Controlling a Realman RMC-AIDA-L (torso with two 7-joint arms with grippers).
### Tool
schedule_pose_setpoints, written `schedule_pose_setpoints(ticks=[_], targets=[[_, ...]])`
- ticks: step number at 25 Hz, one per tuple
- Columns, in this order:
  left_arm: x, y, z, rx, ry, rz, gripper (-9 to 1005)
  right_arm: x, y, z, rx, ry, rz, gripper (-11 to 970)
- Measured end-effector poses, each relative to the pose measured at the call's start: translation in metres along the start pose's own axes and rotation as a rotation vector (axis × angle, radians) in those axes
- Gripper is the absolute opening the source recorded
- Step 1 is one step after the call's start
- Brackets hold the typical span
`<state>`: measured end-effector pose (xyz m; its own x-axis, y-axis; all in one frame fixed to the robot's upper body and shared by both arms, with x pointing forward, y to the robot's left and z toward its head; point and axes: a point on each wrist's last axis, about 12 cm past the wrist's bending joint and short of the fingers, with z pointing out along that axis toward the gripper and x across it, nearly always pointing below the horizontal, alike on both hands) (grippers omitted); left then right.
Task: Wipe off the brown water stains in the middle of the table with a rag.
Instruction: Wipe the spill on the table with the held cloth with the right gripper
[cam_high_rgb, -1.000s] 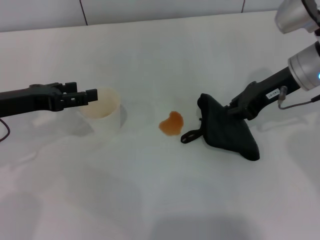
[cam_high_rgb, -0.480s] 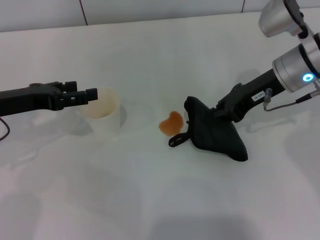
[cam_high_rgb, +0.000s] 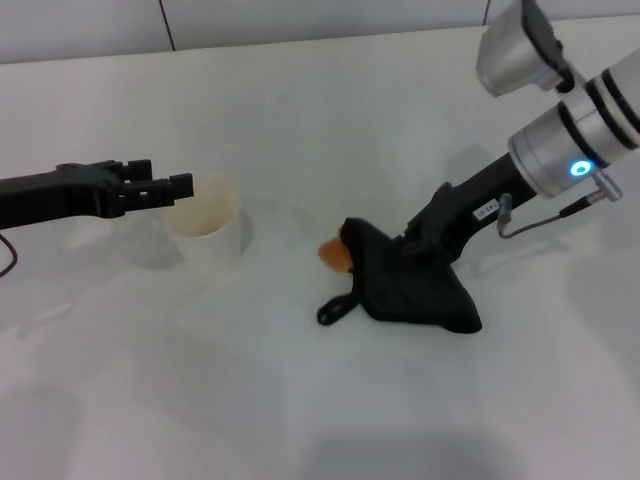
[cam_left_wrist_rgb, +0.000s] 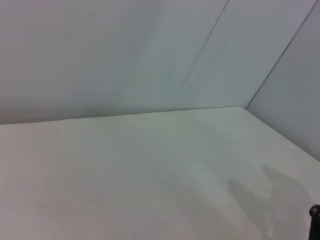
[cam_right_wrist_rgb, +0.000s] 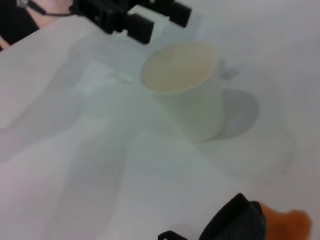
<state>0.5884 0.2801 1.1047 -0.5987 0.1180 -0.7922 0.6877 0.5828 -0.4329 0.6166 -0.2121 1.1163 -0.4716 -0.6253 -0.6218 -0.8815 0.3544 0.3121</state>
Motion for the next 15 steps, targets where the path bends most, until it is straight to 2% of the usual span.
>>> schedule_pose_setpoints(ticks=[5, 15], targets=[[-0.001, 0.002, -0.002, -0.006, -0.001, 0.004, 877, -0.004, 0.004, 0.012, -0.026, 0.046, -0.038, 121], [-0.002, 0.002, -0.003, -0.007, -0.001, 0.003, 877, -0.020, 0.010, 0.023, -0.056, 0.036, -0.084, 121]])
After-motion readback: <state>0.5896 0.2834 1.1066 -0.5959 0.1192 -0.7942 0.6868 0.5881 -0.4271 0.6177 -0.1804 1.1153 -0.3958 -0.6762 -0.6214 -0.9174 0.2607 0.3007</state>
